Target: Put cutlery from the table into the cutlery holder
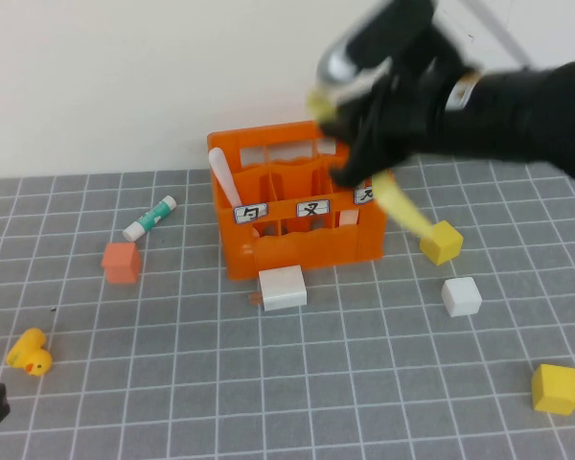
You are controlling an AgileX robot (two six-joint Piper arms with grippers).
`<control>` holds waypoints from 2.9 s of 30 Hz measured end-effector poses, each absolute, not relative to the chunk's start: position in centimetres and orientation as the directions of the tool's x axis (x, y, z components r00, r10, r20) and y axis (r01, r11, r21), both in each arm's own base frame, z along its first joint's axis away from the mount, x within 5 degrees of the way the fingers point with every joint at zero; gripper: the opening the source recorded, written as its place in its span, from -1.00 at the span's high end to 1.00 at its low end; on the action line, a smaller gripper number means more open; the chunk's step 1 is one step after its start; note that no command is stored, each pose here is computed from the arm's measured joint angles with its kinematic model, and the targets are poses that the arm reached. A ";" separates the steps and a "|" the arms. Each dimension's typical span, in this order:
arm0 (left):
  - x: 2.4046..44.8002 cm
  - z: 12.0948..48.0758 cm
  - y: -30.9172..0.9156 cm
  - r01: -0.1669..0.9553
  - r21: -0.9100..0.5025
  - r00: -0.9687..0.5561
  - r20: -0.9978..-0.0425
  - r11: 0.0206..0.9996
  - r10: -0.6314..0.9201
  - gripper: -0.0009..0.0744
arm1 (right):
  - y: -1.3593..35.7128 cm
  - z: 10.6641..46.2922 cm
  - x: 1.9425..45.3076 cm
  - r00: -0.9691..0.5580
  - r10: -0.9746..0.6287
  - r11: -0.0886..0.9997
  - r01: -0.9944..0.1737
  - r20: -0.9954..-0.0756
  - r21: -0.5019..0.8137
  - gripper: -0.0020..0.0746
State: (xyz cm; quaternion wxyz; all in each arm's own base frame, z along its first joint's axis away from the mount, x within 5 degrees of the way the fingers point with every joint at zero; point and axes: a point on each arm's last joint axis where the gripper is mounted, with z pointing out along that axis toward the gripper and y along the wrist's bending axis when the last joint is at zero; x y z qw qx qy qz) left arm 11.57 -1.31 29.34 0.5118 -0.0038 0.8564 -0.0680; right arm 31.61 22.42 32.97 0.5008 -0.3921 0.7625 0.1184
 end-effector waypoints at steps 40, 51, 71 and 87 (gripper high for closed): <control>11.6 29.4 -1.5 0.063 -0.160 -0.479 -0.871 0.985 -0.111 0.98 | 24.1 26.8 39.1 0.062 -0.023 0.927 -0.373 -0.998 -0.045 0.46; 11.6 29.4 -1.5 0.063 -0.164 -0.479 -0.870 0.984 -0.115 0.98 | 25.0 22.7 40.0 -0.002 -0.063 0.913 -0.405 -0.998 -0.056 0.46; 11.6 29.4 -1.5 0.063 -0.164 -0.478 -0.871 0.984 -0.115 0.98 | 25.1 22.8 39.9 0.011 -0.078 0.905 -0.419 -0.997 -0.075 0.06; 9.8 30.0 -1.2 0.085 -0.148 -0.296 -0.948 0.985 -0.117 0.98 | 19.8 39.9 29.4 0.089 -0.418 0.726 -0.565 -0.904 -0.391 0.94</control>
